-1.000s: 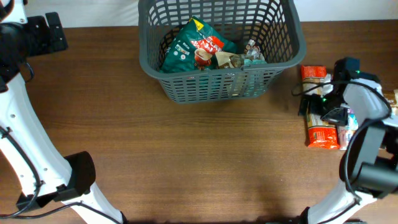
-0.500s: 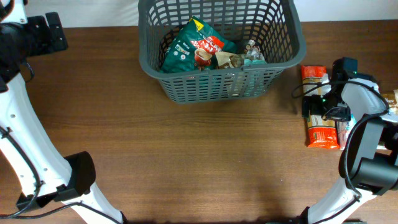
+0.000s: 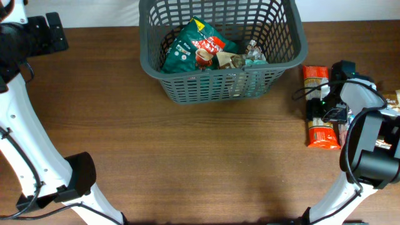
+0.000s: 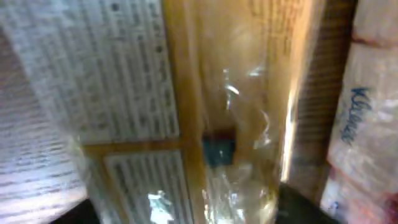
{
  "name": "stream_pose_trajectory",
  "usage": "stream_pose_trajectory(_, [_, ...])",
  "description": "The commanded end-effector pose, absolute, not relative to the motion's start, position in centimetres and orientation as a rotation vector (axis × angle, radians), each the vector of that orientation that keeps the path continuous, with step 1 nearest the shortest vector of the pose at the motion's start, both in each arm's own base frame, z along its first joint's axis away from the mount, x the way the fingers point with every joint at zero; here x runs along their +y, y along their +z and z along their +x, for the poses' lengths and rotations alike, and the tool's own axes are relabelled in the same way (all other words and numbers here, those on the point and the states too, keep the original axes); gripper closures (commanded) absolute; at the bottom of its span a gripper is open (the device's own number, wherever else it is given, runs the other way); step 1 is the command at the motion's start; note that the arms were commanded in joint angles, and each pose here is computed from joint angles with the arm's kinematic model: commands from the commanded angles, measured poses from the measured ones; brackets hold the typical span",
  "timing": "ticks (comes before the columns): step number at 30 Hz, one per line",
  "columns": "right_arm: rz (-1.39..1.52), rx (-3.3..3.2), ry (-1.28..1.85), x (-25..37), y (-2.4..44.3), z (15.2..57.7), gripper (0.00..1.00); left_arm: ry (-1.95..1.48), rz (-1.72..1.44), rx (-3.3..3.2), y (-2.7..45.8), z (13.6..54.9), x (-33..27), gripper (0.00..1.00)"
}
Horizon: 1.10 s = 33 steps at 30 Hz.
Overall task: Pack container
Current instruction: 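Move the right gripper down onto the red-topped biscuit box and grasp it, then lift the biscuit box with the right gripper toward the basket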
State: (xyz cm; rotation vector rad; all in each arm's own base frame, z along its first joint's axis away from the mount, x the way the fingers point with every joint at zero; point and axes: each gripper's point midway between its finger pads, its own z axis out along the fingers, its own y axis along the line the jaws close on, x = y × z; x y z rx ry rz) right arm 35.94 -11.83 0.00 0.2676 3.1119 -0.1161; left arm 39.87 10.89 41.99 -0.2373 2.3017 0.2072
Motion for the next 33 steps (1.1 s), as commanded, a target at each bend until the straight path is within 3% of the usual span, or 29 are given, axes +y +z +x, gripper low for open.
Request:
stream_pose_trajectory(1, [0.296, 3.159, -0.077, -11.2, -2.0, 35.4, 0.54, 0.2, -0.252, 2.305, 41.9, 39.8, 11.0, 0.01])
stream_pose_trajectory(2, [0.344, 3.149, -0.048, -10.9, -2.0, 35.5, 0.72, 0.2, -0.252, 2.305, 41.9, 39.8, 11.0, 0.01])
stream_pose_trajectory(3, [0.353, 3.142, -0.003, -10.4, -2.0, 35.7, 0.81, 0.2, -0.252, 2.305, 41.9, 39.8, 11.0, 0.01])
stream_pose_trajectory(6, [0.393, 3.114, 0.103, -9.4, -1.6, 36.4, 0.97, 0.2, -0.252, 2.305, 41.9, 39.8, 11.0, 0.01])
stream_pose_trajectory(17, [0.514, 2.975, 0.241, -8.8, 6.0, 40.8, 0.96, 0.2, -0.252, 2.305, 41.9, 39.8, 11.0, 0.01])
stream_pose_trajectory(28, [0.485, 2.761, 0.204, -9.8, 19.9, 44.9, 0.96, 0.2, -0.252, 2.305, 41.9, 39.8, 11.0, 0.01])
stream_pose_trajectory(33, [0.374, 2.61, 0.181, -8.4, 28.6, 45.1, 0.96, 0.2, -0.252, 2.305, 41.9, 39.8, 11.0, 0.01])
